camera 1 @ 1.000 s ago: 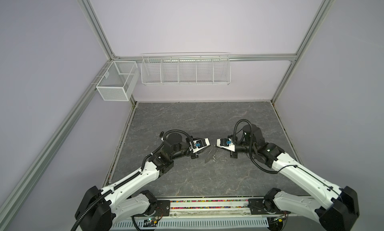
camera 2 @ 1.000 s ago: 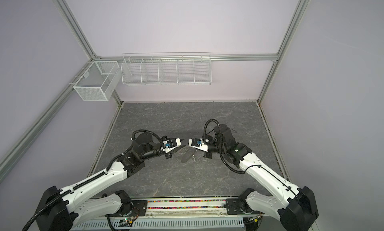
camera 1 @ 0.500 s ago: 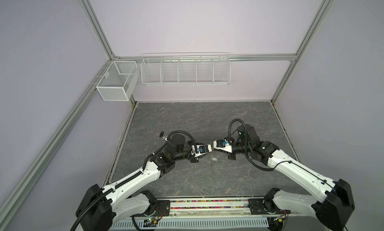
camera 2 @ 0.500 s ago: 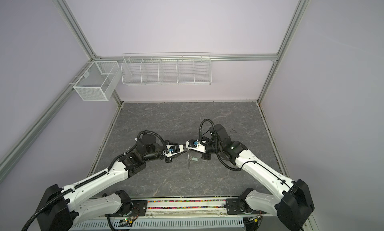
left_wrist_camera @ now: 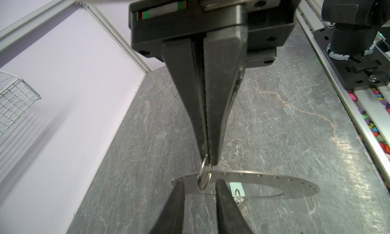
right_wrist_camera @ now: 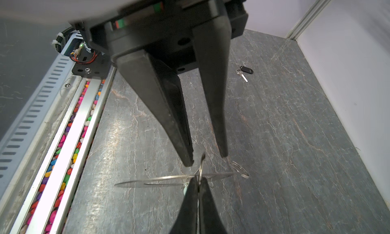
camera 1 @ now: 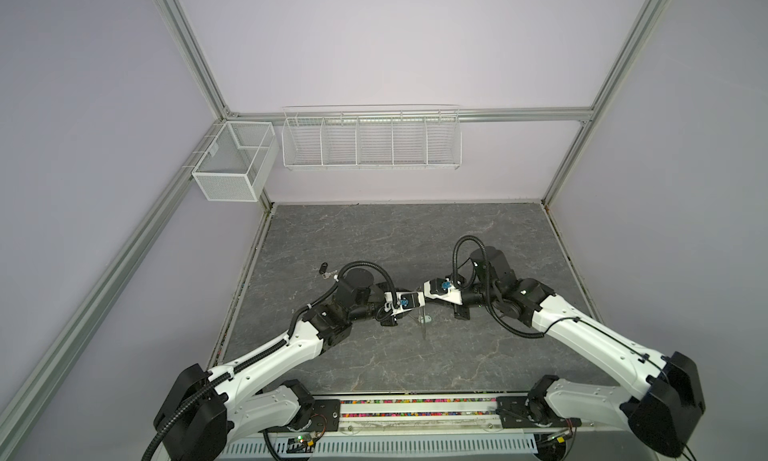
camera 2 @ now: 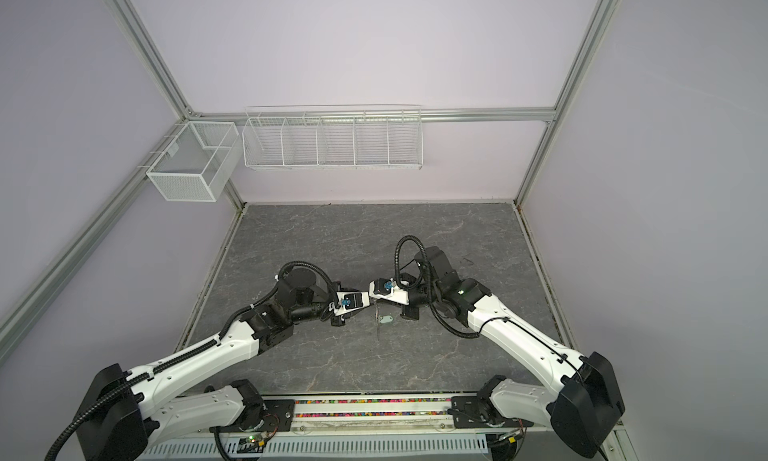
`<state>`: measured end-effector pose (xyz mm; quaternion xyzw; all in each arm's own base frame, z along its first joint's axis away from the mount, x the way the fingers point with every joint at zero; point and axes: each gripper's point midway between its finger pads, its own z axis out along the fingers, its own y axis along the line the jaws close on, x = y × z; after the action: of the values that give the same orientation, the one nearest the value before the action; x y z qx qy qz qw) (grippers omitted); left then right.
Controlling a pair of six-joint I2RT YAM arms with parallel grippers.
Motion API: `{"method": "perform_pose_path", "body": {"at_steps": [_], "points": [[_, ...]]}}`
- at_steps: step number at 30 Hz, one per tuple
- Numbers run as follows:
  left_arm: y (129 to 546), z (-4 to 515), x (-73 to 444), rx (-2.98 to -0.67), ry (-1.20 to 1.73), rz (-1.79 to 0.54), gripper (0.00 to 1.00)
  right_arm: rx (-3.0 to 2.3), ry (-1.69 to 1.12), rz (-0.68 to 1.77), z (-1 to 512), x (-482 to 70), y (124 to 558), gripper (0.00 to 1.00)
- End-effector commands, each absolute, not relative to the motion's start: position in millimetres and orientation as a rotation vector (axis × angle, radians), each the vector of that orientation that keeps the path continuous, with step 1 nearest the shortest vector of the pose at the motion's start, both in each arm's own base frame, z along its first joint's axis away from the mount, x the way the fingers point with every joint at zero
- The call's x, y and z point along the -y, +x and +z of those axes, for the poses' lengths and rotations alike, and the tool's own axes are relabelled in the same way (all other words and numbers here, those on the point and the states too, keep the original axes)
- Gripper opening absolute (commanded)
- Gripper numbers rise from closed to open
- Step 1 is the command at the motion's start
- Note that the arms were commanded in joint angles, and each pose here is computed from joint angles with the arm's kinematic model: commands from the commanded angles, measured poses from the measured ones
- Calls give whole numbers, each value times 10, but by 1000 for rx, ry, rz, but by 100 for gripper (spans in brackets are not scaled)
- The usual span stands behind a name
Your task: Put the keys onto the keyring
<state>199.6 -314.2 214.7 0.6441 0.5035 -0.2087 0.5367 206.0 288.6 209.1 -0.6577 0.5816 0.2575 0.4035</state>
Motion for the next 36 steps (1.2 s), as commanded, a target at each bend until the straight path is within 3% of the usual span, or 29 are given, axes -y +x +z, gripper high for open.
{"method": "perform_pose_path", "body": {"at_steps": [1,21,29,36], "points": [[1966,2253,3190,-1153,1549,-505,24,-1426,-1678,683,2193,-2953,2016,7],[1914,2251,3279,-1134,1563,-558,0,-1461,-1691,678,2116,-2971,2038,9],[1946,2260,3247,-1104,1541,-488,0,-1514,-1651,585,2093,-2847,2110,33],[1952,2286,3177,-1043,1513,-397,0,-1597,-1563,514,2055,-2633,2180,35]]}}
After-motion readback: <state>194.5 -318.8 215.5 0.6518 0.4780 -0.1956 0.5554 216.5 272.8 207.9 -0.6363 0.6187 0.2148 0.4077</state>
